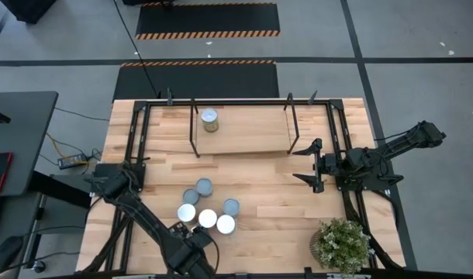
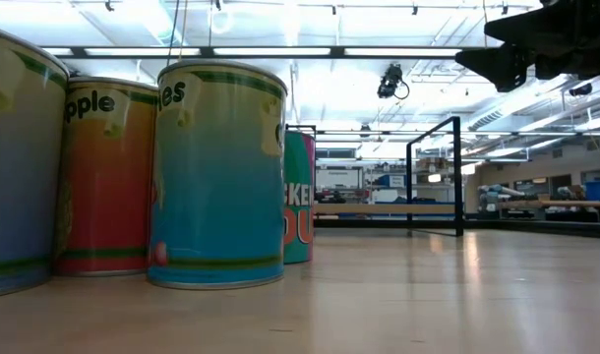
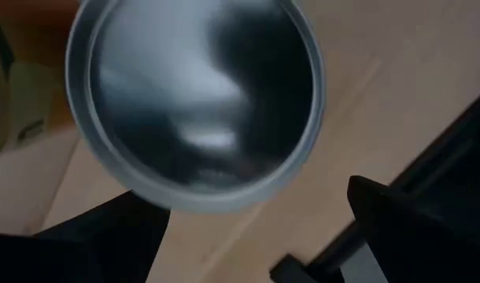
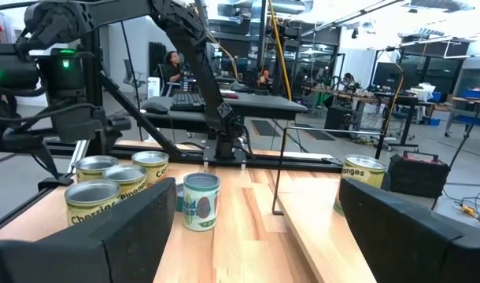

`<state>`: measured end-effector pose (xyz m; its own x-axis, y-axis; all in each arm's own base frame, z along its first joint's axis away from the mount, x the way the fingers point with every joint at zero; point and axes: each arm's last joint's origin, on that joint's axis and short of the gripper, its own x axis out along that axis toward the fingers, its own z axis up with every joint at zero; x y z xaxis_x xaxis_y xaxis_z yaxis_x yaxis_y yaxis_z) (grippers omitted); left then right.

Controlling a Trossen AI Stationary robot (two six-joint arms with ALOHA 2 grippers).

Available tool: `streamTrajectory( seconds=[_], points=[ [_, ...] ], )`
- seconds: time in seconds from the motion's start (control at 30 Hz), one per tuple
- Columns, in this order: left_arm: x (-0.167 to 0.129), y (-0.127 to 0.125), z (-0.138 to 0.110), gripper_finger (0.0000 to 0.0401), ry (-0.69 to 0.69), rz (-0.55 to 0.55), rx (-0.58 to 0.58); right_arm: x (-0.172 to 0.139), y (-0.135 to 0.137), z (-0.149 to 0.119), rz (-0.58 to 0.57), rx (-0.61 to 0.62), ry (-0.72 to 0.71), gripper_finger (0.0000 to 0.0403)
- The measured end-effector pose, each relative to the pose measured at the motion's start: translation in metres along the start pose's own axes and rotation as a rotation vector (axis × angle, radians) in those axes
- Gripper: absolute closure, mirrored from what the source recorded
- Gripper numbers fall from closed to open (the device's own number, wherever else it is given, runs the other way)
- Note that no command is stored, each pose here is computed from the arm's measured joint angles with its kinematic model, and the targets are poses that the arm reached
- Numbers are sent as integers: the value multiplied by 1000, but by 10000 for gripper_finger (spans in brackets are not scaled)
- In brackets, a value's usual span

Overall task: Pick and place cans onto a shelf
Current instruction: Put the canned peaches on the shelf

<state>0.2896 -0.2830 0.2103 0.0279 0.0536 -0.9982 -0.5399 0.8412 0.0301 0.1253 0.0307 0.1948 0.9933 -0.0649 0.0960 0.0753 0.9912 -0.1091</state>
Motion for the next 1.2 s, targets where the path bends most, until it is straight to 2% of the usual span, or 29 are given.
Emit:
streamTrajectory(
  seconds=[0.23, 0.4, 0.63, 0.93, 1.2],
  points=[
    [0, 1, 4, 14, -84, 21, -4, 0, 0, 0, 0, 0, 0, 39],
    [1, 3, 10, 14, -92, 28, -15, 0, 0, 0, 0, 0, 0, 39],
    [3, 4, 14, 14, -161, 54, 50, 0, 1, 0, 24, 16, -7, 39],
    [6, 4, 26, 15, -188, 57, 61, 0, 1, 1, 24, 13, -11, 39],
    [10, 3, 28, 52, -159, 48, 90, 0, 1, 1, 24, 11, -13, 39]
  ],
)
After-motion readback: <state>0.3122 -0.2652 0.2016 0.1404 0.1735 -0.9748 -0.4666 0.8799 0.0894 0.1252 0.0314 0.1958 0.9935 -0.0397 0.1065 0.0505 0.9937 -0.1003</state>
